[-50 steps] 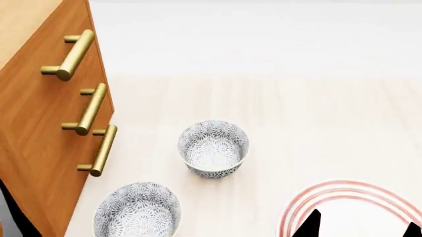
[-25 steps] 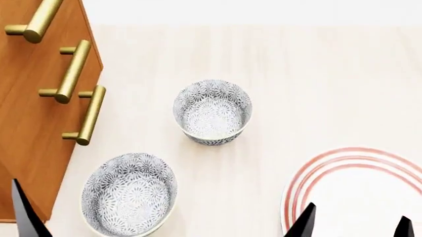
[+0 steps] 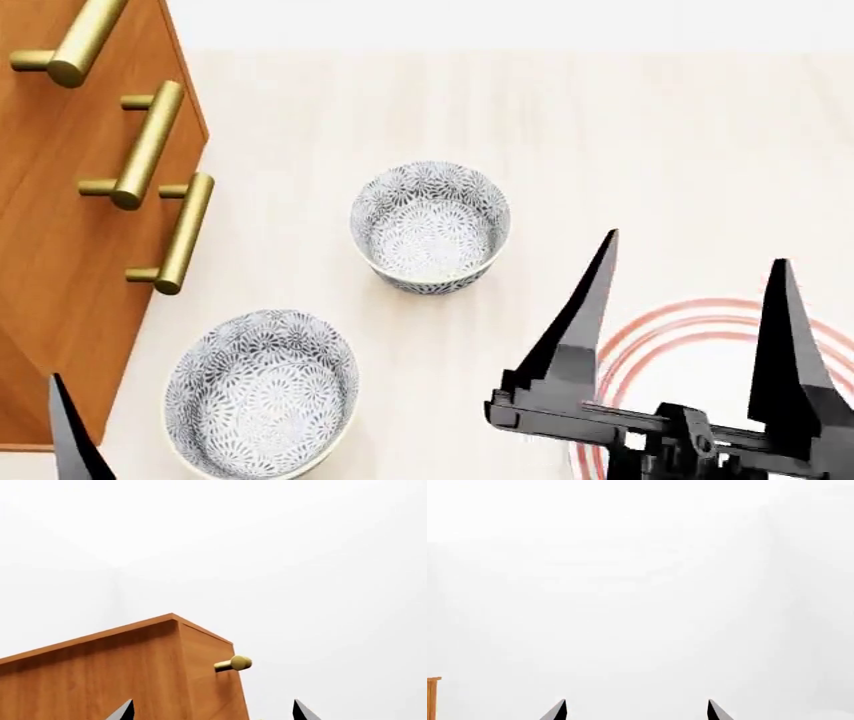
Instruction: Pick up the bowl and put it in the front on the plate.
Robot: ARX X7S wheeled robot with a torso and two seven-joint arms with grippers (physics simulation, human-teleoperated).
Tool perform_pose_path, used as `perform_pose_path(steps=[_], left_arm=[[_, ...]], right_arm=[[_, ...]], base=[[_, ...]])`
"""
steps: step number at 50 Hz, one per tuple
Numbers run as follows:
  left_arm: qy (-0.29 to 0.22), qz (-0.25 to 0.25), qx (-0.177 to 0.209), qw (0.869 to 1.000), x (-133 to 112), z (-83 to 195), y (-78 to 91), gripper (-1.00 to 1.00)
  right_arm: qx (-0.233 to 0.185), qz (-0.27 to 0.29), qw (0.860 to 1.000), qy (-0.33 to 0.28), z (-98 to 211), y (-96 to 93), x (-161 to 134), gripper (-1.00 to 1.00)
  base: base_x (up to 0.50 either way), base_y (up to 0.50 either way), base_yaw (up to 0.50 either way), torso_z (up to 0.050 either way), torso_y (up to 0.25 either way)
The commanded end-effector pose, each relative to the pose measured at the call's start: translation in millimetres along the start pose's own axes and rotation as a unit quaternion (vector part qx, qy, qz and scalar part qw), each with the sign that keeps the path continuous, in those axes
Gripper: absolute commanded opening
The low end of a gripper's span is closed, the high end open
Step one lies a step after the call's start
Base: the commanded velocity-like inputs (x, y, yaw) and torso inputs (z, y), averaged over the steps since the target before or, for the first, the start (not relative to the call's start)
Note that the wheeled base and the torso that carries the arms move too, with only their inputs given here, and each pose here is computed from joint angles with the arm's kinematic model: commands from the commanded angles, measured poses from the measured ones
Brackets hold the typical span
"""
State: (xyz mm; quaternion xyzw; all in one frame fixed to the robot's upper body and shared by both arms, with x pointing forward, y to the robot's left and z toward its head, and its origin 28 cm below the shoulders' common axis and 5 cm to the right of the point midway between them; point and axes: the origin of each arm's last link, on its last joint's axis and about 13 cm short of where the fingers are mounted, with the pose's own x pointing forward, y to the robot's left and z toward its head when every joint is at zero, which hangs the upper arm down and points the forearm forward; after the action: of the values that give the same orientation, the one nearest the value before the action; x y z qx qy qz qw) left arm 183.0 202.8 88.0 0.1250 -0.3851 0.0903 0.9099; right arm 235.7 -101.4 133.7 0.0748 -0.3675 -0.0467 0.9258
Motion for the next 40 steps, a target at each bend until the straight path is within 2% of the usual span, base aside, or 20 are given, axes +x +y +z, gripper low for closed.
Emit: perform_pose_path(steps=[1, 3, 4, 5, 6, 7, 9, 10, 11, 13, 18, 20, 21, 23, 24, 28, 32, 37, 39, 40], left_arm=[[-0.004, -0.006, 0.001, 1.000, -1, 0, -1.1, 1.00], [0.004, -0.007, -0.003, 1.000, -2, -1, -1.5, 1.00], [0.005, -0.007, -0.004, 1.000, -2, -2, -1.8, 1.00], [0.006, -0.008, -0.004, 1.000, -2, -2, -1.9, 1.00], [0.006, -0.008, -0.004, 1.000, -2, -2, -1.9, 1.00], [0.007, -0.008, -0.004, 1.000, -2, -2, -1.7, 1.00], [0.009, -0.007, -0.004, 1.000, -1, -2, -1.0, 1.00], [0.010, -0.007, -0.003, 1.000, -1, -2, -0.8, 1.00], [0.012, -0.007, -0.003, 1.000, 0, -2, -1.0, 1.00], [0.014, -0.008, -0.003, 1.000, 0, -3, -1.5, 1.00], [0.021, -0.013, -0.008, 1.000, -1, -5, -3.0, 1.00], [0.022, -0.015, -0.008, 1.000, -1, -4, -3.3, 1.00], [0.024, -0.016, -0.009, 1.000, -2, -5, -3.4, 1.00], [0.026, -0.017, -0.009, 0.999, -2, -5, -3.7, 1.00], [0.028, -0.018, -0.010, 0.999, -2, -6, -4.0, 1.00], [0.030, -0.022, -0.011, 0.999, -2, -6, -4.9, 1.00], [0.035, -0.025, -0.011, 0.999, -3, -6, -5.3, 1.00], [0.038, -0.029, -0.011, 0.999, -4, -7, -6.4, 1.00], [0.038, -0.029, -0.011, 0.999, -4, -7, -6.4, 1.00], [0.040, -0.029, -0.011, 0.999, -4, -7, -6.4, 1.00]], right_arm=[[-0.011, 0.041, 0.983, 0.177, -1, 15.9, 76, 1.00], [-0.013, 0.053, 0.971, 0.235, -9, 22.8, 101, 1.00], [-0.008, 0.036, 0.969, 0.245, -10, 24.9, 110, 1.00], [-0.022, 0.074, 0.965, 0.251, -11, 31.7, 125, 1.00], [-0.028, 0.074, 0.962, 0.260, -13, 33.8, 131, 1.00], [-0.019, 0.068, 0.959, 0.273, -15, 37.5, 142, 1.00], [0.011, 0.100, 0.945, 0.311, -16, 45.9, 165, 1.00], [0.012, 0.075, 0.946, 0.314, -18, 48.1, 180, 1.00], [0.001, 0.080, 0.947, 0.311, -21, 52.7, 197, 1.00], [-0.005, 0.079, 0.945, 0.317, -23, 56.4, 208, 1.00], [-0.025, 0.061, 0.927, 0.368, -30, 65.6, 237, 1.00], [-0.011, 0.061, 0.928, 0.366, -30, 67.2, 243, 1.00], [-0.008, 0.052, 0.921, 0.385, -30, 67.5, 243, 1.00], [-0.008, 0.055, 0.921, 0.385, -31, 68.6, 243, 1.00], [0.009, 0.061, 0.914, 0.402, -29, 69.5, 244, 1.00], [0.022, 0.054, 0.912, 0.407, -29, 70.7, 244, 1.00], [0.065, 0.010, 0.899, 0.432, -29, 69.3, 242, 1.00], [0.068, -0.030, 0.877, 0.474, -34, 64.6, 235, 1.00], [0.062, -0.042, 0.877, 0.475, -36, 63.1, 234, 1.00], [0.054, -0.067, 0.877, 0.473, -38, 61.0, 232, 1.00]], base=[[0.00, 0.00, 0.00, 0.000, 0.000], [0.00, 0.00, 0.00, 0.000, 0.000], [0.00, 0.00, 0.00, 0.000, 0.000], [0.00, 0.00, 0.00, 0.000, 0.000], [0.00, 0.00, 0.00, 0.000, 0.000], [0.00, 0.00, 0.00, 0.000, 0.000], [0.00, 0.00, 0.00, 0.000, 0.000], [0.00, 0.00, 0.00, 0.000, 0.000], [0.00, 0.00, 0.00, 0.000, 0.000], [0.00, 0.00, 0.00, 0.000, 0.000], [0.00, 0.00, 0.00, 0.000, 0.000], [0.00, 0.00, 0.00, 0.000, 0.000], [0.00, 0.00, 0.00, 0.000, 0.000], [0.00, 0.00, 0.00, 0.000, 0.000], [0.00, 0.00, 0.00, 0.000, 0.000], [0.00, 0.00, 0.00, 0.000, 0.000], [0.00, 0.00, 0.00, 0.000, 0.000], [0.00, 0.00, 0.00, 0.000, 0.000], [0.00, 0.00, 0.00, 0.000, 0.000], [0.00, 0.00, 0.00, 0.000, 0.000]])
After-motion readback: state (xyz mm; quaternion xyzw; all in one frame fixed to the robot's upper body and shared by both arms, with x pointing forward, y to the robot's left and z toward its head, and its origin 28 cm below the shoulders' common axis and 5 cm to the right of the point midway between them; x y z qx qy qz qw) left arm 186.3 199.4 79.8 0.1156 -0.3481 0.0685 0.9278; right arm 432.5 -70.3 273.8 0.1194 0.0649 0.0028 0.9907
